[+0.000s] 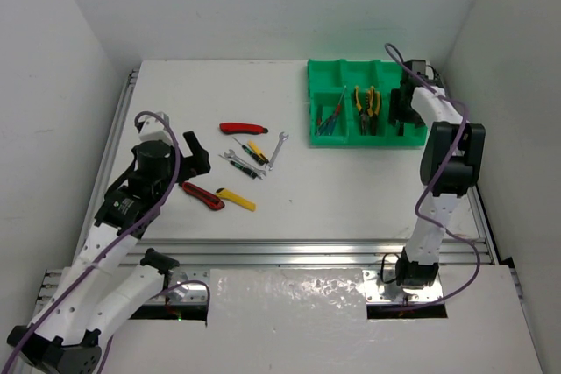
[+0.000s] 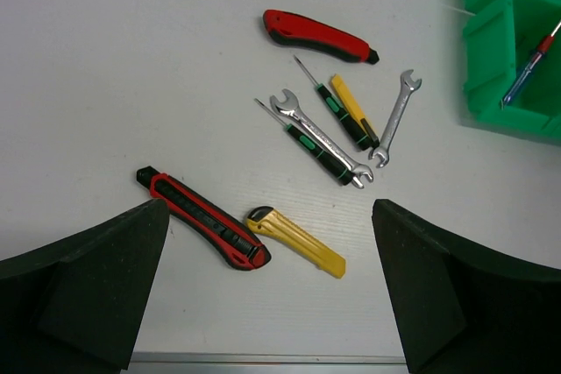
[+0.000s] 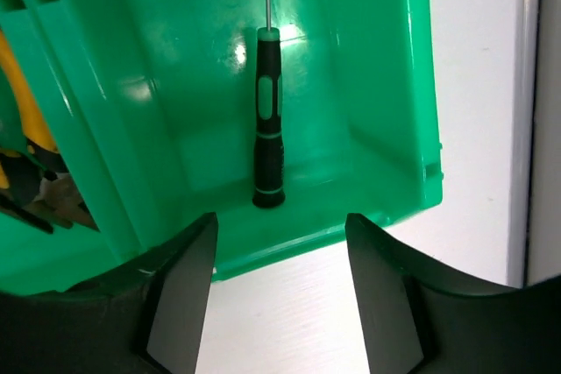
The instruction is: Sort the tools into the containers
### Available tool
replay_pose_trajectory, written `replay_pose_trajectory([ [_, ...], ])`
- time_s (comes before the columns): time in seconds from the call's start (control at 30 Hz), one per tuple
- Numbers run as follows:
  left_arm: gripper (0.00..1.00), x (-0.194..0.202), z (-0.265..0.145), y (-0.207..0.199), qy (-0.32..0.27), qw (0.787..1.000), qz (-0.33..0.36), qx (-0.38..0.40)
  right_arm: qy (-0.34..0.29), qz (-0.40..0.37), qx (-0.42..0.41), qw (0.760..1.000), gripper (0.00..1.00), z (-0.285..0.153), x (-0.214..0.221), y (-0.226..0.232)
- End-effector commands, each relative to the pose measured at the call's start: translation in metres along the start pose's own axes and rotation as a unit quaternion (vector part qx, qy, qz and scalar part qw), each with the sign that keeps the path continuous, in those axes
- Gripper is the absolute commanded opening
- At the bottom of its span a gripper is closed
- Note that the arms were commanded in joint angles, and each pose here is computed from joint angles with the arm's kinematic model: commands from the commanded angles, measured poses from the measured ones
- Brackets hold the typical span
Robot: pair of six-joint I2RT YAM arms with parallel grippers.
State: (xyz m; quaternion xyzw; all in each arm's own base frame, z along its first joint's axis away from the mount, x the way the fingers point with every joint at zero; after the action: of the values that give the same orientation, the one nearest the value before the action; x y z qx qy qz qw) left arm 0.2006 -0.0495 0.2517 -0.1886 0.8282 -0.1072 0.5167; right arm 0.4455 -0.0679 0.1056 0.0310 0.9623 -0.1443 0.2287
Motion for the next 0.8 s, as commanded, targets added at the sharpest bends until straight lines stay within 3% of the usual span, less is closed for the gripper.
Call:
replay_pose_trajectory([
  [0.0,1.00,-0.010,0.000,-0.006,-0.024,1.000,-0.003,0.019,-0.067,0.032,-0.026,0.997,0.63,-0.044,-0.033,0.003],
  [0.1,1.00,-0.011,-0.001,-0.006,-0.027,0.999,-0.005,0.020,-0.108,0.025,-0.056,0.992,0.63,-0.086,-0.040,0.024],
  [0.13,1.00,-0.012,-0.002,-0.004,-0.029,0.999,-0.006,0.013,-0.118,0.011,-0.080,0.990,0.63,-0.094,-0.033,0.047],
  [0.17,1.00,-0.016,-0.004,-0.003,-0.039,0.999,-0.011,0.005,-0.166,-0.009,-0.116,0.979,0.66,-0.127,-0.038,0.075],
  [0.2,1.00,-0.017,-0.005,-0.001,-0.044,0.999,-0.015,-0.003,-0.167,-0.026,-0.143,0.975,0.68,-0.139,-0.027,0.093],
  [0.33,1.00,-0.025,-0.015,0.008,-0.076,0.996,-0.035,-0.023,-0.212,-0.109,-0.310,0.920,0.71,-0.175,0.024,0.203],
  [0.4,1.00,-0.030,-0.022,0.012,-0.096,0.994,-0.048,-0.030,-0.209,-0.170,-0.342,0.900,0.70,-0.193,0.049,0.255],
  [0.53,1.00,-0.033,-0.030,0.014,-0.113,0.992,-0.058,-0.026,-0.175,-0.276,-0.329,0.886,0.61,-0.187,0.075,0.336],
  [0.6,1.00,-0.032,-0.030,0.014,-0.112,0.992,-0.058,-0.024,-0.167,-0.313,-0.318,0.879,0.50,-0.183,0.082,0.367],
  [0.77,1.00,-0.031,-0.027,0.014,-0.103,0.993,-0.053,-0.030,-0.147,-0.375,-0.308,0.862,0.41,-0.169,0.089,0.403],
])
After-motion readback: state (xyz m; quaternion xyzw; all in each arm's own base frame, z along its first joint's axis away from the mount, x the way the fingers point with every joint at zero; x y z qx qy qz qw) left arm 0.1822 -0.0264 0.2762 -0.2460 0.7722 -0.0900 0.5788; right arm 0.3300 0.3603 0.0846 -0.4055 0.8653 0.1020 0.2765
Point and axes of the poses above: each gripper's point midway between its finger pads, its own z axis out along the fingers, its own y axis along the line the jaws close on, x = y × z, the point moved 6 cm from there along -z, back along the fingers, and after that the axes turned 7 degrees about -z, right-handed, at the moved point
